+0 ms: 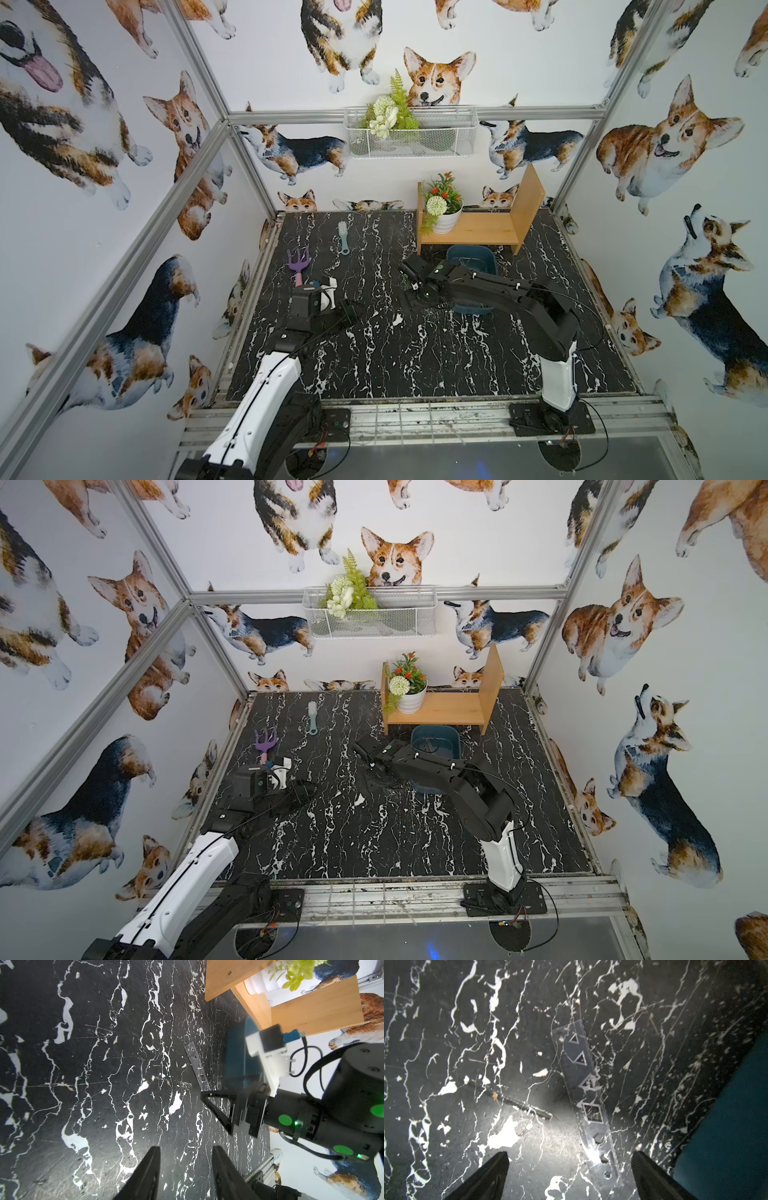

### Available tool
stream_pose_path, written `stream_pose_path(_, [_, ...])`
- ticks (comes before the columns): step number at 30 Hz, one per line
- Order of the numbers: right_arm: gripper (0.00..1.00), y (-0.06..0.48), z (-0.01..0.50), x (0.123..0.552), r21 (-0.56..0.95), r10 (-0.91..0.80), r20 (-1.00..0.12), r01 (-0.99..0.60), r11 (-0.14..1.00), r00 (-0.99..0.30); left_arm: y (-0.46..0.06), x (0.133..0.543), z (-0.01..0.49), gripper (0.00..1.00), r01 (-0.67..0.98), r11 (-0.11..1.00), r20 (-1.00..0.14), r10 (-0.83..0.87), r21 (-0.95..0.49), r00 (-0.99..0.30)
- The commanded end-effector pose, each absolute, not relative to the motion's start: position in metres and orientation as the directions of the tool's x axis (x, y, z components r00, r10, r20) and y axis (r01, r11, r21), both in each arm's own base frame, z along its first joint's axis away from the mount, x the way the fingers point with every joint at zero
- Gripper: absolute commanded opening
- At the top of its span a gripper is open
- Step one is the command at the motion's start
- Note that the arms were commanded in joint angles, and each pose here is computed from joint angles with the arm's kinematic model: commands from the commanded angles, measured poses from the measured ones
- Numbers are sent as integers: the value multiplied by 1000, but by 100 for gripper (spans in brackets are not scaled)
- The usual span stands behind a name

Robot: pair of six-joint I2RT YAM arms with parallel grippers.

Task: Put the scattered rulers into the storage box
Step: Pick up the ruler from the center of the board.

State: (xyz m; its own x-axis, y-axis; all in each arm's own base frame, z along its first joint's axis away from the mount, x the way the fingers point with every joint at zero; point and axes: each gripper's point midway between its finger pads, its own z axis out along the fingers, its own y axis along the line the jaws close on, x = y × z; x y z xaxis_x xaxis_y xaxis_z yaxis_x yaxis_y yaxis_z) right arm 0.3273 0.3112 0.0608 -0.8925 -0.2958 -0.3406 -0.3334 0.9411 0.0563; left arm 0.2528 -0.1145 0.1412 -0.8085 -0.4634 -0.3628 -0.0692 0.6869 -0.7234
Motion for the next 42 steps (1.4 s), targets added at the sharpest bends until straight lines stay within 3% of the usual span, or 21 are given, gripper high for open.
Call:
stream_pose_path(1, [99, 313, 57, 335, 47, -328, -344, -365, 930, -880, -114, 256, 143, 47, -60, 695, -374, -456, -717, -808])
stream_pose_path(10, [100, 320, 39, 344, 68, -333, -319, -372, 926, -888, -114, 256, 140, 46, -64, 701, -371, -451, -711, -812])
stream_pose_path(21, [92, 327, 25, 323, 164, -303, -267, -353, 921, -915, -114, 257, 138, 46, -64, 701, -372, -451, -710, -812])
stream_pose_path(34, [91, 349, 23, 282, 179, -347, -244, -393, 902, -906, -115, 258, 136, 46, -62, 695, -367, -451, -716, -813])
stream_pose_path(42, [89, 346, 34, 290, 111, -364, -270, -405, 908, -891, -116, 259, 133, 46, -62, 696, -364, -447, -716, -817])
